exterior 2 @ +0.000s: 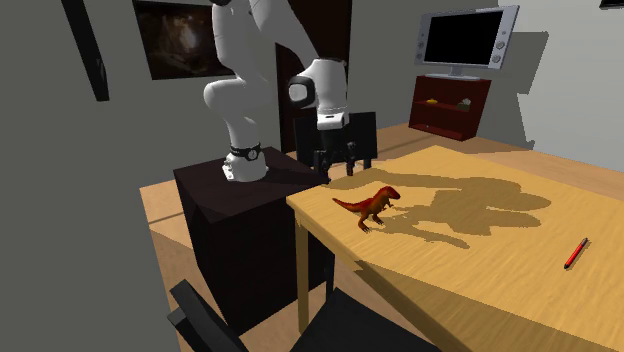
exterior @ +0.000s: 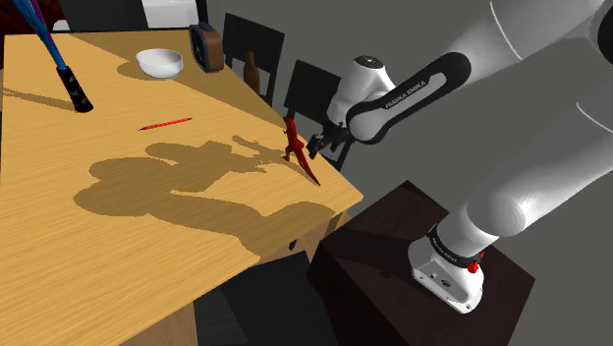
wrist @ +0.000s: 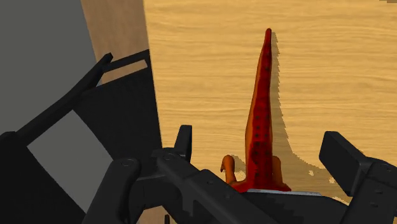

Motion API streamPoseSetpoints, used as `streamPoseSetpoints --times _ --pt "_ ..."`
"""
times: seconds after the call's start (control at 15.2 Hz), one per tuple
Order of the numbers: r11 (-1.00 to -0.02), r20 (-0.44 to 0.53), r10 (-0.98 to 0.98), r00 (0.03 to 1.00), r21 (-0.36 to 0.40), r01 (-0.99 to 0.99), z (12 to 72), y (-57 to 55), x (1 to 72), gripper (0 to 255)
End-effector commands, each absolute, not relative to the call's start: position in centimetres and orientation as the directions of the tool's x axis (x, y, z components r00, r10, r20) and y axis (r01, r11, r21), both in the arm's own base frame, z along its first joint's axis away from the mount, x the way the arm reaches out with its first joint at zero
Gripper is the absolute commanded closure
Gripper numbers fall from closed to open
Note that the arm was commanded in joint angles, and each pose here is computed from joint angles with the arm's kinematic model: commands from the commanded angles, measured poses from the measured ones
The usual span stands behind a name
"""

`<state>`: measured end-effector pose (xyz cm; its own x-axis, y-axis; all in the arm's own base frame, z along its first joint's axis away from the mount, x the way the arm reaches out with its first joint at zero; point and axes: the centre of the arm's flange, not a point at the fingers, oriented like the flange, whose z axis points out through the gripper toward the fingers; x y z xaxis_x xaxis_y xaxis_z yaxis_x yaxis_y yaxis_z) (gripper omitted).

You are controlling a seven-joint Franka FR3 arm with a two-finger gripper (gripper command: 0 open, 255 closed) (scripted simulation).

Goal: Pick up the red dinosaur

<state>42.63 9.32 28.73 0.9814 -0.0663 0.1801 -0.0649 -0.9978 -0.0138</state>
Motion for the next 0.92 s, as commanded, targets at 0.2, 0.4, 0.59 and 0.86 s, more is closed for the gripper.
streamPoseSetpoints --times 0.2,0.4,0.59,0.86 --pt "-0.996 0.223 -0.086 0.971 -0.042 -0.079 24.2 11.3 45.4 0" --pt "-0.996 0.223 -0.086 0.971 -0.042 -0.079 22.6 11.3 45.4 0" --pt "-0.996 0.223 -0.086 0.971 -0.042 -0.079 21.1 11.3 45.4 0" --pt "-0.996 0.223 -0.086 0.971 -0.042 -0.079 20.3 11.3 45.4 255"
